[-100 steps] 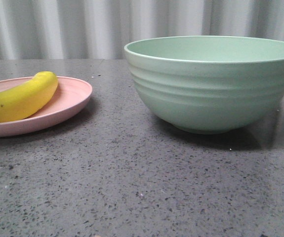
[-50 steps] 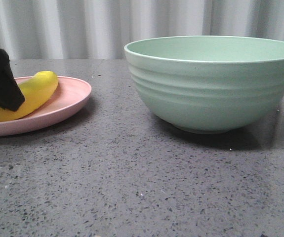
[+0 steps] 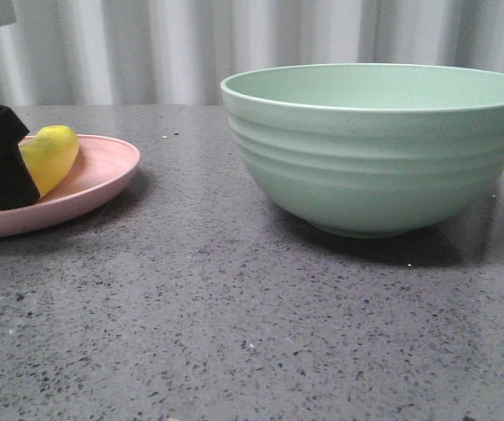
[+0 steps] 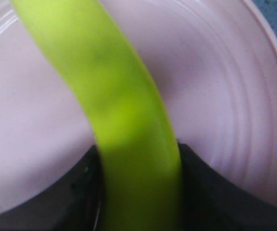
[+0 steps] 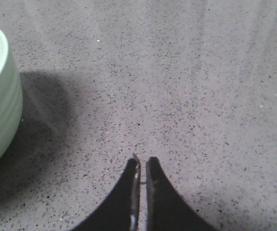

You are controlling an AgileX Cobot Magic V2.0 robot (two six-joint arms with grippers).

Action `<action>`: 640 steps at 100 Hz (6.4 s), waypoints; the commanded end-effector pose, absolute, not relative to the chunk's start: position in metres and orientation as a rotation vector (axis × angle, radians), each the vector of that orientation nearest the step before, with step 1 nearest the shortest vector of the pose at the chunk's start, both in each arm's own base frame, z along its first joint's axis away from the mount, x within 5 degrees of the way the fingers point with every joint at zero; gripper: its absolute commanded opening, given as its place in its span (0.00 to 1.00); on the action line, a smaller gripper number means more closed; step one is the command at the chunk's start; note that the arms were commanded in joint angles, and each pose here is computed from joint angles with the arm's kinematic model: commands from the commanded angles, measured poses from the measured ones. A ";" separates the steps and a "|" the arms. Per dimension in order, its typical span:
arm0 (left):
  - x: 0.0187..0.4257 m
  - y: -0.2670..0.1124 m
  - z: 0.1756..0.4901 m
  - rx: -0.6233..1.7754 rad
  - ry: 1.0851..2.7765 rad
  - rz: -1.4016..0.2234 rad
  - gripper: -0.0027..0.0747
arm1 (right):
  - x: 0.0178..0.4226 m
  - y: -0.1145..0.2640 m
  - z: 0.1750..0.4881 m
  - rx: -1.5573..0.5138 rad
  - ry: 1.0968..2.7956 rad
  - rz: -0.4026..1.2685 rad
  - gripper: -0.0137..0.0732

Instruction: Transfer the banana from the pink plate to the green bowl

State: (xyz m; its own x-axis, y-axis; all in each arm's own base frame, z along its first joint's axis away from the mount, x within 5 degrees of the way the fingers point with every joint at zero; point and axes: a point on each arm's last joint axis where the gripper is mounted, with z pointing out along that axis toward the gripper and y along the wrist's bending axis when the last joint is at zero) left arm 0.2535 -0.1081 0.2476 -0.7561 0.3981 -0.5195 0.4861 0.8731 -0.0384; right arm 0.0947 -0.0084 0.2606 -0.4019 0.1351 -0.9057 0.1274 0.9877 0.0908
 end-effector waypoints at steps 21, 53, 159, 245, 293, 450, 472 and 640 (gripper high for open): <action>0.257 -0.113 0.269 0.611 2.427 -0.259 0.01 | 0.098 -0.010 0.275 0.175 1.931 -0.011 0.08; 0.239 -0.142 0.314 0.749 2.289 -0.341 0.01 | 0.094 -0.003 0.310 0.019 1.948 -0.027 0.08; 0.131 -0.237 0.367 1.162 1.937 -0.771 0.01 | 0.181 0.103 0.360 0.074 1.963 0.933 0.58; 0.137 -0.238 0.372 1.174 1.850 -0.714 0.50 | 0.197 0.116 0.343 0.136 2.042 0.987 0.07; 0.127 -0.217 0.416 1.114 1.676 -0.701 0.56 | 0.185 0.087 0.387 -0.081 1.624 0.607 0.07; 0.126 -0.215 0.420 1.067 1.669 -0.731 0.16 | 0.164 0.059 0.393 -0.276 1.632 0.287 0.24; 0.119 -0.204 0.425 1.055 1.647 -0.738 0.01 | 0.137 0.052 0.394 -0.306 1.688 0.296 0.09; 0.058 -0.077 0.250 0.723 1.399 -0.707 0.01 | 0.053 0.019 0.271 -0.279 1.410 0.230 0.08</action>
State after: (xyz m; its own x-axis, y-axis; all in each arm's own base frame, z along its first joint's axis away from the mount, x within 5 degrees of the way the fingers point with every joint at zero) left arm 0.0532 -0.0792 0.2343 -0.0294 0.1238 -0.9919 0.8317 0.5534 0.0444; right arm 0.0543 0.0197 0.2555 0.0469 -0.0191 -0.9987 -0.3339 0.9420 -0.0337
